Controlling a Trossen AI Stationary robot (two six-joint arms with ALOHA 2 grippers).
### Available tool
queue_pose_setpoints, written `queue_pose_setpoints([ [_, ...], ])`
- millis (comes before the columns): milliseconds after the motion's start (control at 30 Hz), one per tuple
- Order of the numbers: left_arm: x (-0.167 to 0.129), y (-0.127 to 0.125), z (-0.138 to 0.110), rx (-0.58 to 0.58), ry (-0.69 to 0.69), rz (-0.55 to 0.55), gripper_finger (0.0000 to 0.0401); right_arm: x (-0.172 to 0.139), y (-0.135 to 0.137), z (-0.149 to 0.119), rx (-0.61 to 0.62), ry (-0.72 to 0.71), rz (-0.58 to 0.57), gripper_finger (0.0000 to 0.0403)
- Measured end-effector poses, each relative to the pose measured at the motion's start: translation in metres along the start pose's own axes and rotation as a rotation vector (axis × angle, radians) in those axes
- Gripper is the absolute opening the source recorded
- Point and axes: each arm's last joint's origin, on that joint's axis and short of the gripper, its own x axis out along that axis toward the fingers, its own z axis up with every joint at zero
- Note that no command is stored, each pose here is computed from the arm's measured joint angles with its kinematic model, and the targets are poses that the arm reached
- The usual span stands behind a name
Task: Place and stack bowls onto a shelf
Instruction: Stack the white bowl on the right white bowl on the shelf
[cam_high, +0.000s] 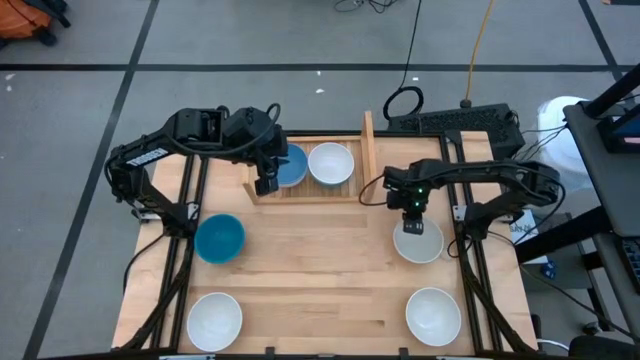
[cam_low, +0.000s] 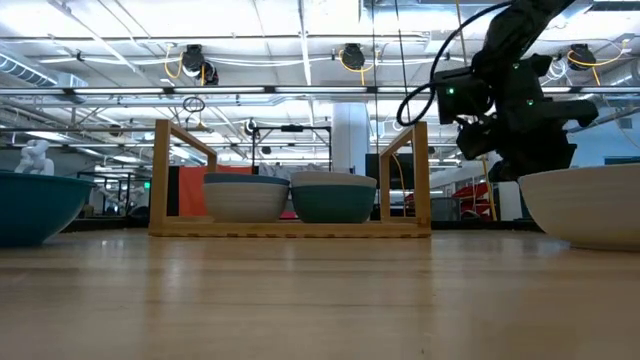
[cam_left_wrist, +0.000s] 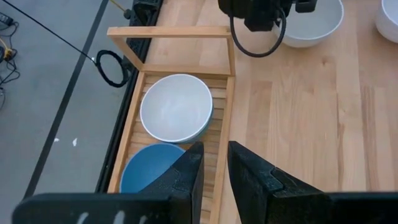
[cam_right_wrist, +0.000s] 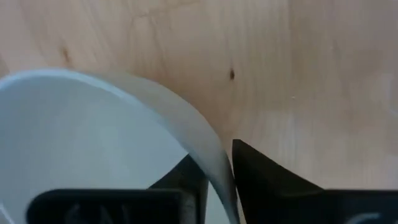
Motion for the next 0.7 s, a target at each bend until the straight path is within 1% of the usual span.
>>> queue_pose_setpoints([
  [133,0.0,0.0,0.0,0.001,0.0,0.0,0.0079,0.007,-0.003,0.003,-0.02,0.025,0.006,0.0012],
  [267,0.0,0.0,0.0,0.001,0.001,0.0,0.0079,0.011,-0.004,0.009,0.003,0.008,0.021,0.0004],
  [400,0.0,0.0,0.0,0.001,0.001,0.0,0.0079,0.009,-0.004,0.012,0.023,-0.038,0.017,0.0002],
  [533,0.0,0.0,0.0,0.001,0.001,0.0,0.0079,-0.006,0.001,0.018,0.036,-0.097,-0.007,0.0001],
  [633,0.0,0.0,-0.001,0.002,0.006,0.0,0.0079,-0.029,0.012,0.025,0.009,-0.158,-0.016,0.0001],
  [700,0.0,0.0,-0.001,0.002,0.007,0.0,0.0079,-0.046,0.02,0.031,-0.017,-0.189,-0.048,0.0001],
])
